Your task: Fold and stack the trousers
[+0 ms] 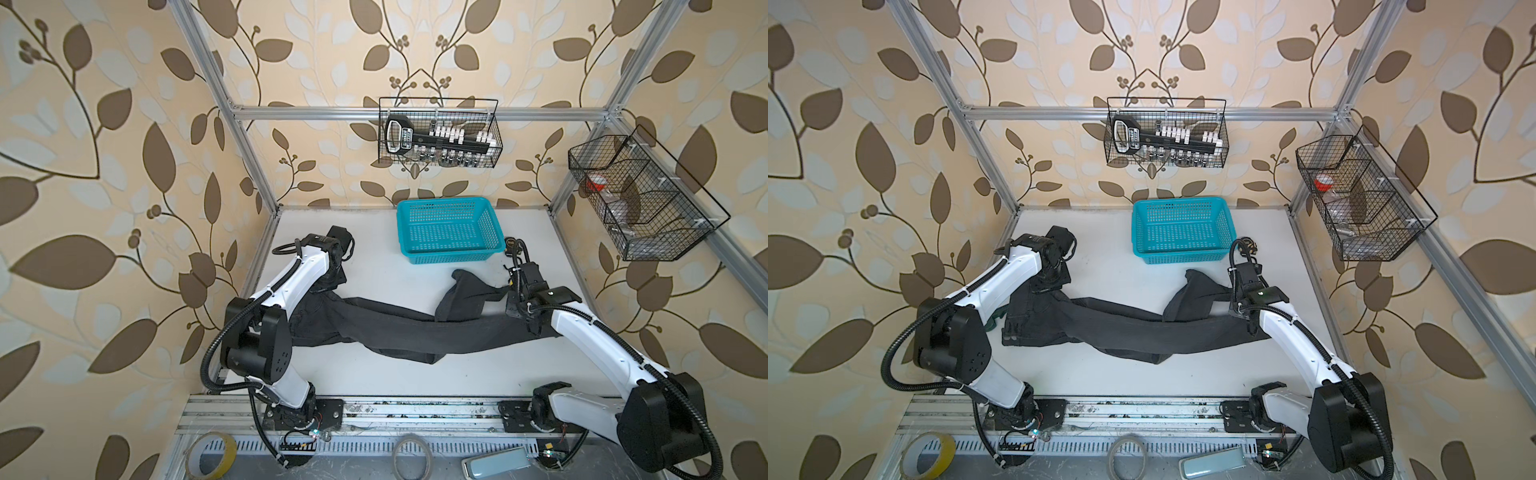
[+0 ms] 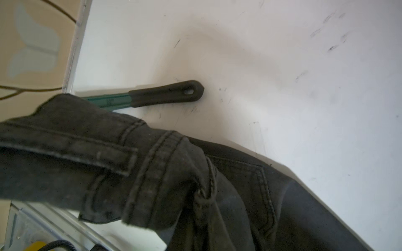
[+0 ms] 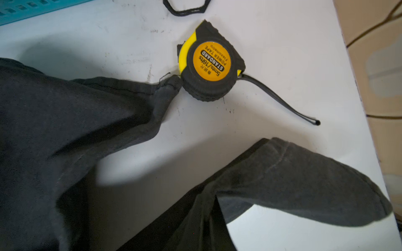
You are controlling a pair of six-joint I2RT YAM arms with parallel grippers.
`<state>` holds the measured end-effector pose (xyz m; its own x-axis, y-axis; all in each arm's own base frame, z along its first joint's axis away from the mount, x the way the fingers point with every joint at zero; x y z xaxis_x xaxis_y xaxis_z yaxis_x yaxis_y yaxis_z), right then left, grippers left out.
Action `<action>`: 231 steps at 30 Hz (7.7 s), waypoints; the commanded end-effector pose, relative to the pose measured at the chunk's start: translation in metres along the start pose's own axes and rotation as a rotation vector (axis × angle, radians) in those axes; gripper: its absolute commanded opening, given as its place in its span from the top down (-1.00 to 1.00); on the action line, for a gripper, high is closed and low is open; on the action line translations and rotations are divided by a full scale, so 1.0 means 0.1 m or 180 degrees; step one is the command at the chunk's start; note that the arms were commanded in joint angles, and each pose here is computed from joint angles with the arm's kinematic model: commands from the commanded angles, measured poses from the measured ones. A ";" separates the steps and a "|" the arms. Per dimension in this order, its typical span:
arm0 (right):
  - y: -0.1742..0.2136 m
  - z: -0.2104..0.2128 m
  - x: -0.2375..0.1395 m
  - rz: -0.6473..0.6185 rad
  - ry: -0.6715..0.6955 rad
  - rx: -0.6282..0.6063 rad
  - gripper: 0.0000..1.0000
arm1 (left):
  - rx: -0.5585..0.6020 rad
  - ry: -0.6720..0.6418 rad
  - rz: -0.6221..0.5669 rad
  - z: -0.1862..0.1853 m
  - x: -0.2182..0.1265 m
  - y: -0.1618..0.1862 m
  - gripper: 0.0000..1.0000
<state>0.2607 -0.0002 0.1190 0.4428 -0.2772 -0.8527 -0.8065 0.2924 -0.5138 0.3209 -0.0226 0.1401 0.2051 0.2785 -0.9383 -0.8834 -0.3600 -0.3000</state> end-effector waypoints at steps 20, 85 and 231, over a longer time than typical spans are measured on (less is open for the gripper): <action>-0.31 0.32 -0.47 -0.0280 -0.0864 -0.1151 0.00 | 0.0196 0.0447 0.0060 -0.44 0.28 -0.88 0.44; -0.73 1.32 -0.07 -0.0704 -0.1159 -0.3523 0.64 | -0.0427 0.0589 -0.0299 -0.44 0.26 -1.65 0.80; 0.86 1.22 -0.38 -0.0226 -0.2154 -0.3607 -0.01 | -0.1391 0.0803 0.0501 0.10 0.78 -0.50 0.92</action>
<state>0.2292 0.1475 0.1029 0.3354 0.3708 -0.8660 -0.5448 -0.6736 -0.4995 0.3738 0.0144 0.0497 0.1962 -0.0576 -0.9789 -0.6412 -0.7628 -0.0836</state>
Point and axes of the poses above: each gripper's point midway between its finger pads, its own x axis out along the fingers, its own z axis along the line the jaws close on, y = z × x, the point moved 2 cm from there along -x, back along the fingers, and after that the axes turned 4 degrees about x, right-handed, at the moved point
